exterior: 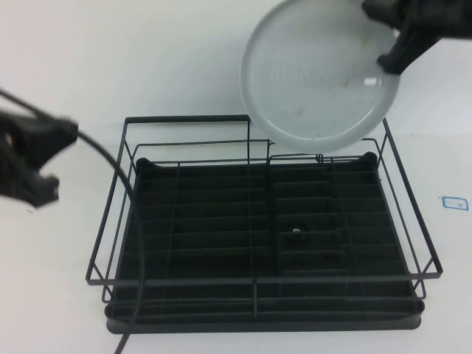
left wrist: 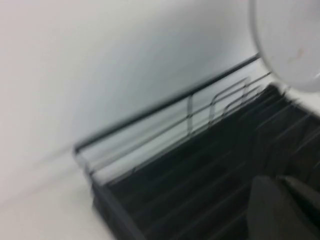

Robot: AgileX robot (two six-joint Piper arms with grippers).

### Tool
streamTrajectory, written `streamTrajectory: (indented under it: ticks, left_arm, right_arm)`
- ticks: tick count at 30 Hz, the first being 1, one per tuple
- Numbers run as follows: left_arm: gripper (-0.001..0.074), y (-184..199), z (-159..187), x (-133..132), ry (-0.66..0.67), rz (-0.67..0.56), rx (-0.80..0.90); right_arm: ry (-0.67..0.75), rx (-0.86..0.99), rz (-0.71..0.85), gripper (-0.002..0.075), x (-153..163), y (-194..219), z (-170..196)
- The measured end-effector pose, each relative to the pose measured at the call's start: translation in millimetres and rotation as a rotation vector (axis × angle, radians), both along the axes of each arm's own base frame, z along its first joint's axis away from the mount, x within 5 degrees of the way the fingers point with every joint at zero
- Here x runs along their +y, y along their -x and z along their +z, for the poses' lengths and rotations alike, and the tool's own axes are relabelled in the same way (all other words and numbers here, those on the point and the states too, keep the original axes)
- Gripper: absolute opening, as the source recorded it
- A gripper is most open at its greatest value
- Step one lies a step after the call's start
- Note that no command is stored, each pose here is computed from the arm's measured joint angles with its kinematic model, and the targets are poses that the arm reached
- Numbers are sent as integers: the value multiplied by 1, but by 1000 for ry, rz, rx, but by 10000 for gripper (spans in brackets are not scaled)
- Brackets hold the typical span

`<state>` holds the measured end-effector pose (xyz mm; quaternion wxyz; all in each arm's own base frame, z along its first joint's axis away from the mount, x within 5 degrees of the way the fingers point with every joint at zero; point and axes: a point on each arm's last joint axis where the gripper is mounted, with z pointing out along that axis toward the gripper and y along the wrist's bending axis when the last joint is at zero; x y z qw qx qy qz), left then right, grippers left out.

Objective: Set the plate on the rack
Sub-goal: Place the plate on the rack

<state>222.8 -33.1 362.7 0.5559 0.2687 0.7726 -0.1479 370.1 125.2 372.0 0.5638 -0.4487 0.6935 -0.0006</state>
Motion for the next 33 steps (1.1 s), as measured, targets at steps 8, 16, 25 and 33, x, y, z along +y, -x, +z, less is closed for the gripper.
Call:
streamTrajectory:
  ticks: [8,16,25,33]
  left_arm:
    - [1,4,-31,6,10,96,10]
    - [1,4,-29,4,20,75,-9]
    - [1,4,-29,4,6,69,-19]
    - [1,4,-27,4,3,65,-36]
  right_arm:
    - [158,-110,-40,33,16,-30,-37]
    - [246,-213,-54,33,24,-37,-42]
    - [280,-252,-66,33,33,-44,-51]
    - [321,-271,-35,33,51,-45,-64]
